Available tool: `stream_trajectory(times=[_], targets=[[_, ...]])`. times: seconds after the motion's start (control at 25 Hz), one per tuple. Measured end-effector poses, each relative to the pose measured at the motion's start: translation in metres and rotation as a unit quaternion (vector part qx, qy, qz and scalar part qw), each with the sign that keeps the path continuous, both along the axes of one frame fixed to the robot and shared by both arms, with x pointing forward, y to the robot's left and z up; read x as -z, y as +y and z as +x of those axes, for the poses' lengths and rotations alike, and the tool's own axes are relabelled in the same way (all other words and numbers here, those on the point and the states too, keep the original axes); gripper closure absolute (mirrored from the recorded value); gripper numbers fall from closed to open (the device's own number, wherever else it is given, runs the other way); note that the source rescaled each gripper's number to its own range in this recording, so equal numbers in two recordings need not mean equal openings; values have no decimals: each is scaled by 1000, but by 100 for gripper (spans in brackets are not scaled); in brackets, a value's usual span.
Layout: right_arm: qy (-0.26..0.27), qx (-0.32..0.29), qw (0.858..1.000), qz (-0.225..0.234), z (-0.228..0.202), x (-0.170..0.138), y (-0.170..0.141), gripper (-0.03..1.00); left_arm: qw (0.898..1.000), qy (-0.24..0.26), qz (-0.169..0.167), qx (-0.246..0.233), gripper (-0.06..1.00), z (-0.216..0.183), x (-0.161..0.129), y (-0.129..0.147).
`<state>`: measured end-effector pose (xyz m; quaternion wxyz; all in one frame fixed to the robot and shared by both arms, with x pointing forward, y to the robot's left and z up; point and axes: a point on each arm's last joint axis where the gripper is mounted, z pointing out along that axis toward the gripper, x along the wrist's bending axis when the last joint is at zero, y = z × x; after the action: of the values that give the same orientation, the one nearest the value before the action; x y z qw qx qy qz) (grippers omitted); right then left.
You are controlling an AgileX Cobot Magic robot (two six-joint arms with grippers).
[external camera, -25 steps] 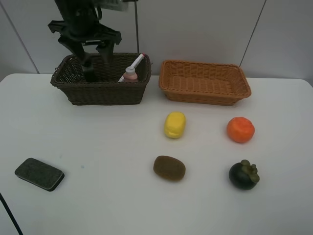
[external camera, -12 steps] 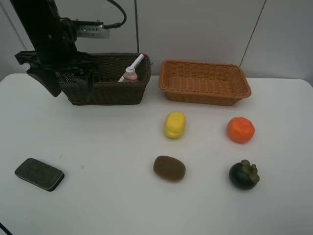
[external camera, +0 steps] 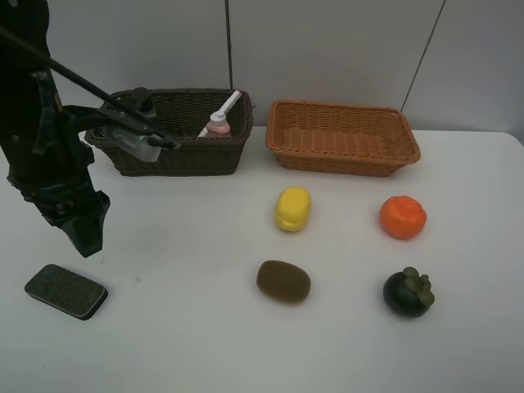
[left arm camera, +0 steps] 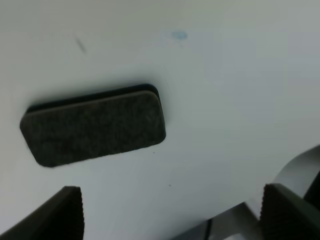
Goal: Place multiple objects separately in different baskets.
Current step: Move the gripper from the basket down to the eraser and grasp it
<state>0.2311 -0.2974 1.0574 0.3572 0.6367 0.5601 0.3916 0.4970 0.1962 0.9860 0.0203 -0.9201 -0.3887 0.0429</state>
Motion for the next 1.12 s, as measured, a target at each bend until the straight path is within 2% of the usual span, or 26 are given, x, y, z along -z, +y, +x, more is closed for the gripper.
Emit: stream_trajectory(times=[0.08, 0.16, 0.2, 0.24, 0.32, 0.36, 0.48, 0.84, 0.92, 1.12], targets=[[0, 0, 1000, 0, 0, 0, 0, -3, 994, -5, -10, 107, 3, -2, 8, 1], [0, 0, 1000, 0, 0, 0, 0, -3, 978, -19, -13, 208, 3, -3, 16, 3], [0, 0, 1000, 0, 0, 0, 0, -3, 966, -28, -12, 255, 3, -4, 21, 5], [0, 0, 1000, 0, 0, 0, 0, -3, 956, -35, -12, 292, 3, -5, 26, 5], [0, 0, 1000, 0, 0, 0, 0, -3, 940, -59, -14, 335, 3, -5, 33, 6], [0, 0, 1000, 0, 0, 0, 0, -3, 935, -68, -16, 347, 3, -6, 38, 6], [0, 0, 1000, 0, 0, 0, 0, -3, 928, -76, -17, 364, 3, -14, 52, 9], [0, 0, 1000, 0, 0, 0, 0, -3, 903, -26, 18, 428, 3, -48, 85, 30], [0, 0, 1000, 0, 0, 0, 0, -3, 899, -34, 24, 437, 3, -48, 87, 31], [0, 0, 1000, 0, 0, 0, 0, -3, 894, -78, 25, 439, 3, -40, 87, 30]])
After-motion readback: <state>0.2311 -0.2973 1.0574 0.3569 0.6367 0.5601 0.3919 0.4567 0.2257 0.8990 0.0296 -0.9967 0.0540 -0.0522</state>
